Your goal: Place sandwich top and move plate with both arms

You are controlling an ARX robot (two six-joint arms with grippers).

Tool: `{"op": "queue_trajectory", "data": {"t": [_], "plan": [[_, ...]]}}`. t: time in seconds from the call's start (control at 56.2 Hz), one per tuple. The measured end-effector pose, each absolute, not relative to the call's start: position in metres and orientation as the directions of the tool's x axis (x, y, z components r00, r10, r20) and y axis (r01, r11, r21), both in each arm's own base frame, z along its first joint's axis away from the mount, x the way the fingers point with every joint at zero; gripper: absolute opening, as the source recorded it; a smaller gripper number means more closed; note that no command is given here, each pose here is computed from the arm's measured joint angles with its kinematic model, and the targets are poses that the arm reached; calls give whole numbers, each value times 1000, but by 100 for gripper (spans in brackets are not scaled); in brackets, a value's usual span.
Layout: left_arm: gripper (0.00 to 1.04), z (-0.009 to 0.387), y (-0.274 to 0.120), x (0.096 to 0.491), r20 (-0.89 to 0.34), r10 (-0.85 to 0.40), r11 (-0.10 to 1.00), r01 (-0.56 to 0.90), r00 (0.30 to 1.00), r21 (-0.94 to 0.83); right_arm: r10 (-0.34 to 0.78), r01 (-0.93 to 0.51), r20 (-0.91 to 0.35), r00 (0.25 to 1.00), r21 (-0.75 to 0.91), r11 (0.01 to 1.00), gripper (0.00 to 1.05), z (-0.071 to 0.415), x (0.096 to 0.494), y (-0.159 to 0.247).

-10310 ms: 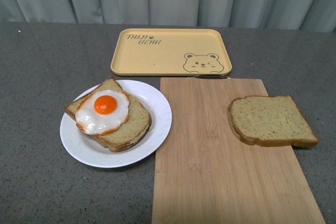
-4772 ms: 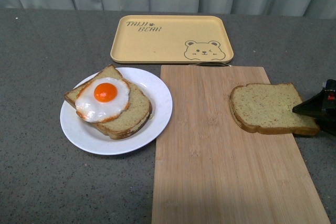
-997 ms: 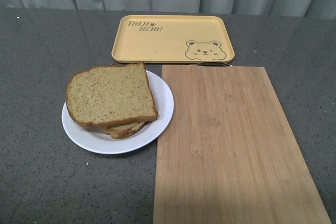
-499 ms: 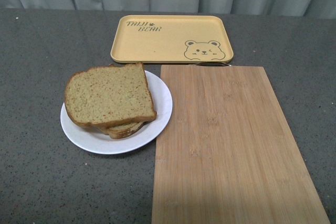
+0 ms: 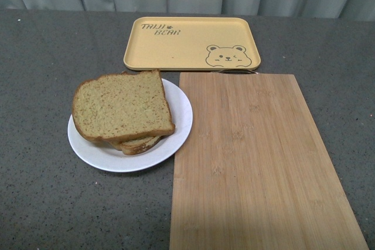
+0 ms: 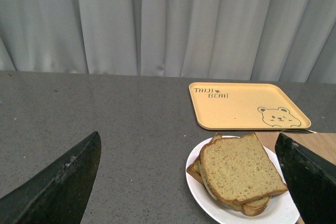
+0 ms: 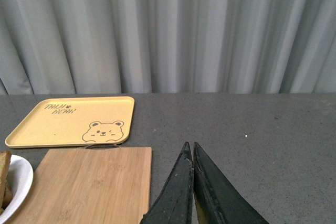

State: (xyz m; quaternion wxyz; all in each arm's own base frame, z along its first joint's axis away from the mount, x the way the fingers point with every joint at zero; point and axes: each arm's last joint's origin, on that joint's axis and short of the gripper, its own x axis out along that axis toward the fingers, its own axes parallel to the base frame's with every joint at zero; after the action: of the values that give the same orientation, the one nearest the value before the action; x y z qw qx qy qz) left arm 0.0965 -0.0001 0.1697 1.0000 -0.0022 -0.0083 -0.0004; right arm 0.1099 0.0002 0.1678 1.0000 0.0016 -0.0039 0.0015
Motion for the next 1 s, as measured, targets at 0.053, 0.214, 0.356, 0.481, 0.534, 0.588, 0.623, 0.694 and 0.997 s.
{"op": "queue_trajectory", "data": {"t": [0.053, 0.214, 0.356, 0.481, 0.534, 0.588, 0.623, 0.694, 0.997], "plan": [[98, 170, 0, 97, 17, -1, 1000, 1, 1000, -4, 3, -3, 8, 1000, 3, 1000, 1, 168, 109, 0], [98, 170, 0, 97, 17, -1, 1000, 1, 1000, -4, 3, -3, -26, 1000, 3, 1000, 1, 163, 100, 0], [98, 170, 0, 97, 17, -1, 1000, 1, 1000, -4, 3, -3, 2, 1000, 3, 1000, 1, 165, 98, 0], [98, 170, 0, 97, 17, -1, 1000, 1, 1000, -4, 4, -4, 2, 1000, 3, 1000, 1, 165, 98, 0], [98, 170, 0, 97, 17, -1, 1000, 1, 1000, -4, 3, -3, 2, 1000, 2, 1000, 7, 165, 98, 0], [98, 170, 0, 97, 17, -1, 1000, 1, 1000, -4, 3, -3, 2, 1000, 1, 1000, 16, 165, 98, 0], [98, 170, 0, 97, 17, -1, 1000, 1, 1000, -4, 4, -4, 2, 1000, 2, 1000, 23, 165, 98, 0], [98, 167, -1, 98, -146, -33, 995, 19, 989, -96, 3, -3, 2, 1000, 2, 1000, 35, 165, 98, 0], [98, 147, -2, 132, -412, -141, 895, -62, 900, -441, 4, -4, 2, 1000, 2, 1000, 92, 165, 98, 0]]}}
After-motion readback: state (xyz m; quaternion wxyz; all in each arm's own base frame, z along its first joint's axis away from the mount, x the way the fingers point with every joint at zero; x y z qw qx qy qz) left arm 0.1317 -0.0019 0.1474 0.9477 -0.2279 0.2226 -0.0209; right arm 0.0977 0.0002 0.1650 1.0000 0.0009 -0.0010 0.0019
